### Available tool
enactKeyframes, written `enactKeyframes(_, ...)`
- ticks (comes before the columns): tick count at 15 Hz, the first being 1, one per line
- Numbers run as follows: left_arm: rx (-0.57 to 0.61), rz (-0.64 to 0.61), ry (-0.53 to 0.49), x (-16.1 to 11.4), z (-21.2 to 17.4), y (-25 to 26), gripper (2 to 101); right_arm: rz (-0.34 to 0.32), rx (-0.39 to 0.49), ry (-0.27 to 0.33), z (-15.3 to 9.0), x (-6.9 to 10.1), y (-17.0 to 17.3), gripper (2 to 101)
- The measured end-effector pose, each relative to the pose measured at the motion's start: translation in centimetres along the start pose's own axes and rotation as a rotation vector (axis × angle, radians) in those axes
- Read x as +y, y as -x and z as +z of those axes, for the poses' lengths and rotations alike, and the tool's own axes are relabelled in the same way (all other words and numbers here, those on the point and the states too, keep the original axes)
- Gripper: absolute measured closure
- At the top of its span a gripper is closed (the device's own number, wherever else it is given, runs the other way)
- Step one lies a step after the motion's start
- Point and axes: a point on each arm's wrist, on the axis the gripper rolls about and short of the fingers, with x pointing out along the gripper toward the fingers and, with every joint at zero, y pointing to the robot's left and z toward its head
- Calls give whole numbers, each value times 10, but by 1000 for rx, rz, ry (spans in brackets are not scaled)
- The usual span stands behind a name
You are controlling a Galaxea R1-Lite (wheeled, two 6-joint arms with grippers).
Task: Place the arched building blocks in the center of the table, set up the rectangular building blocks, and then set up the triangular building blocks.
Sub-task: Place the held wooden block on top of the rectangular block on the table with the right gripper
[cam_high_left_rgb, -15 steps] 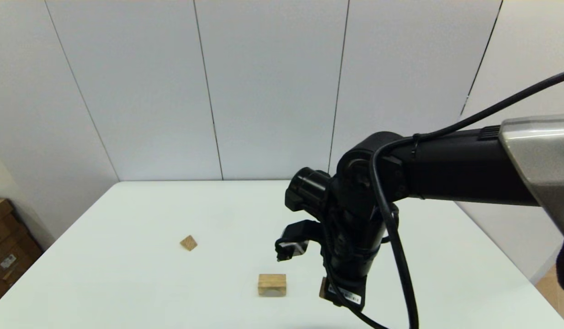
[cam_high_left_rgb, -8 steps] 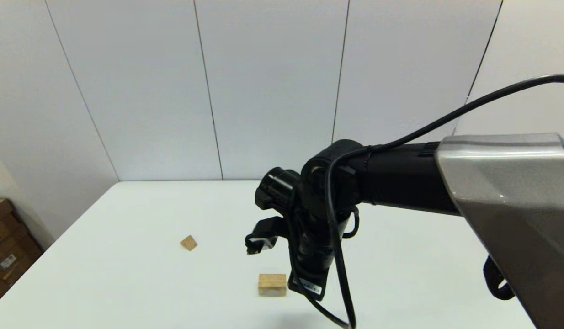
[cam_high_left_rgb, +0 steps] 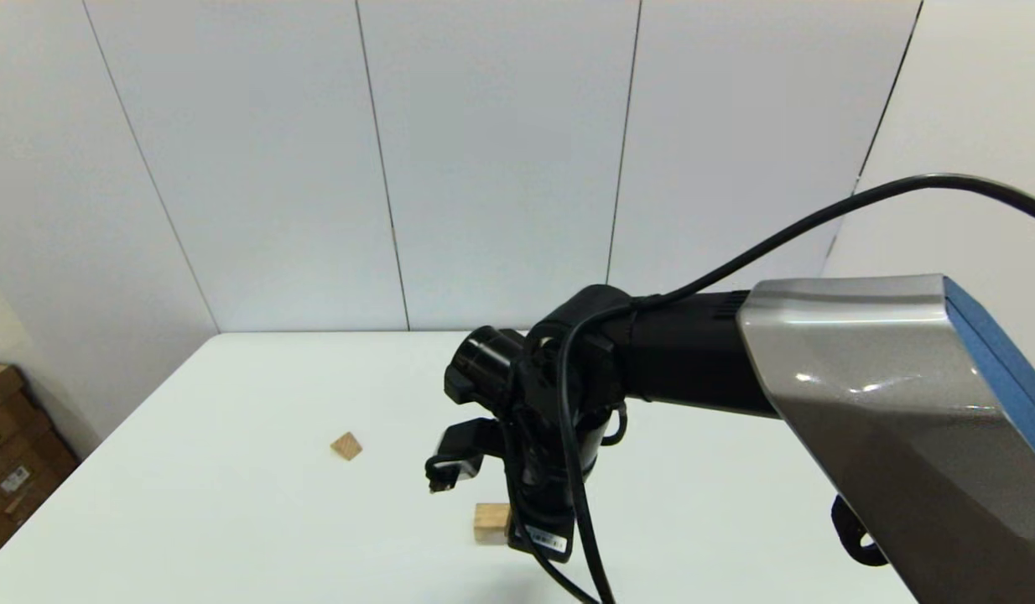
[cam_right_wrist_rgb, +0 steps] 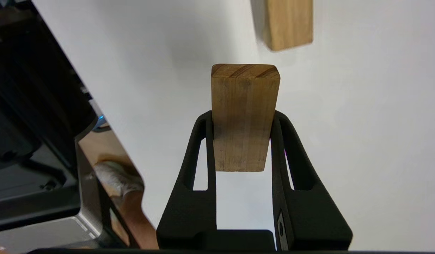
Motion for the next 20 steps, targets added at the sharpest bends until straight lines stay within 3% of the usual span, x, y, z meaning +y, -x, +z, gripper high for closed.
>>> enactKeyframes(5, 0, 0, -1, 0, 0, 0, 54, -52, -105, 14, 15, -6, -11, 778)
enactKeyframes(7, 0, -1, 0, 0, 0, 0, 54, -67, -131, 48, 19, -7, -17, 778)
enactKeyframes(14, 0, 0, 0, 0, 0, 0, 54, -94, -143, 229, 23, -12, -27, 778)
enactKeyframes(20, 0, 0, 0, 0, 0, 0, 54, -101, -143, 258, 23, -18, -37, 778)
